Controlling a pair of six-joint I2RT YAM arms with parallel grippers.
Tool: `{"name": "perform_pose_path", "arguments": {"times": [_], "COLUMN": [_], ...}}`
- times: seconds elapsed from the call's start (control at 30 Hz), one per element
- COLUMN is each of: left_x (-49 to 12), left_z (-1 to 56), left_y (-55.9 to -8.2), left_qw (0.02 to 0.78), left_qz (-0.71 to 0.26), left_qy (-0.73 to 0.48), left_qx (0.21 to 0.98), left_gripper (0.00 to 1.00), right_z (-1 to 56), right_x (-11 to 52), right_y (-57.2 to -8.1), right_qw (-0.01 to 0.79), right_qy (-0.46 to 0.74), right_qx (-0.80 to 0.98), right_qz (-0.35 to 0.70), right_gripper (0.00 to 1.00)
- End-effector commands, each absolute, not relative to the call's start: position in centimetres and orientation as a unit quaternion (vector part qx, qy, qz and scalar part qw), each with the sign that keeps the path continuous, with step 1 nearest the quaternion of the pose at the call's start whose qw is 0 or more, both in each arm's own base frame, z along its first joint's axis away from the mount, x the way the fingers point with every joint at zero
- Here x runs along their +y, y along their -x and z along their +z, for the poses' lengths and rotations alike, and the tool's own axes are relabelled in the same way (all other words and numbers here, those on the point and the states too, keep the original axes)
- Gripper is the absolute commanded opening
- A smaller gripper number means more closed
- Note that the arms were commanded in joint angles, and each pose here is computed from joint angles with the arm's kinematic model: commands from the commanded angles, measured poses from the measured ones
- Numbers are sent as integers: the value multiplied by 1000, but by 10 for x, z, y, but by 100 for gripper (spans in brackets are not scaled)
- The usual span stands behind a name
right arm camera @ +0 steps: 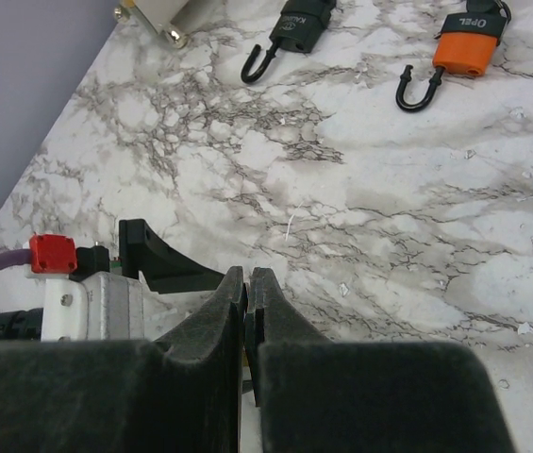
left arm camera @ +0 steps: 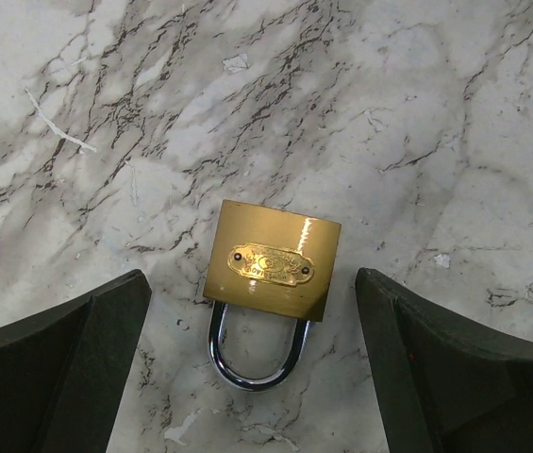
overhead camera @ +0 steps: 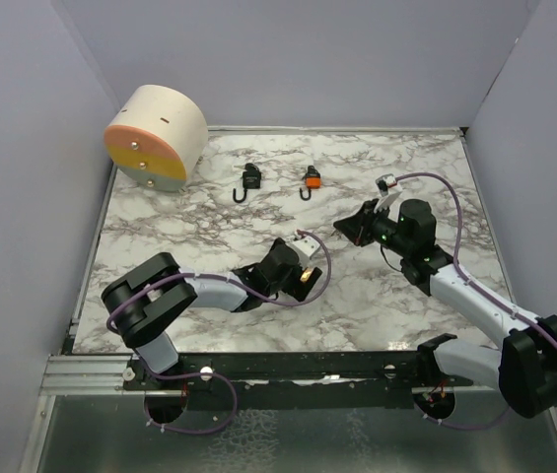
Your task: Unlock with the key
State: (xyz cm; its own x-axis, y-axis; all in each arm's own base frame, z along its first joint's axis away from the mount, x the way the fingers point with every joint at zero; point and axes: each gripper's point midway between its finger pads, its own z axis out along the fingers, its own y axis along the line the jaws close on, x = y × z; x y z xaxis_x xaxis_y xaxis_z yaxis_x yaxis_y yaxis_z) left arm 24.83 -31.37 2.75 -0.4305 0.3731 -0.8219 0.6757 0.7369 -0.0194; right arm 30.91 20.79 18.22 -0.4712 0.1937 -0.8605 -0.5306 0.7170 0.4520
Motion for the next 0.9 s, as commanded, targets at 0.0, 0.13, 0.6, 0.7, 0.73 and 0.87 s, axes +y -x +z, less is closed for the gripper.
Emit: {"name": "perform_pose_path", "arguments": {"times": [0.0,0.13,0.6,0.7,0.73,0.87], "left_x": [-313,-314,-315,-314,-315,-312], "left_z": [24,19,-5,-11,-12,-17], "left_y": [-256,-254,-237,-233,-233,-230], "left_qw": [433,426,383,373,370,362], "left_qz": [-146,-145,-167,-170,-173,-174], "left_qy": [-329,-335,-346,-347,-347,-344], "left_qx": [827,828,840,844,844,849], "left_gripper": [92,88,69,60,53,29], "right_z": [186,188,188,188,188,187], "right_x": [201,200,197,196,196,194], "right_y": [-311,-311,-310,-310,-310,-310], "right_qw": [516,518,520,520,520,520], "right_qy": [107,108,111,110,110,109], "right_qx": [776,775,775,775,775,776], "right_qz": [347,346,343,342,342,340], "right_gripper": [1,1,1,1,1,1]}}
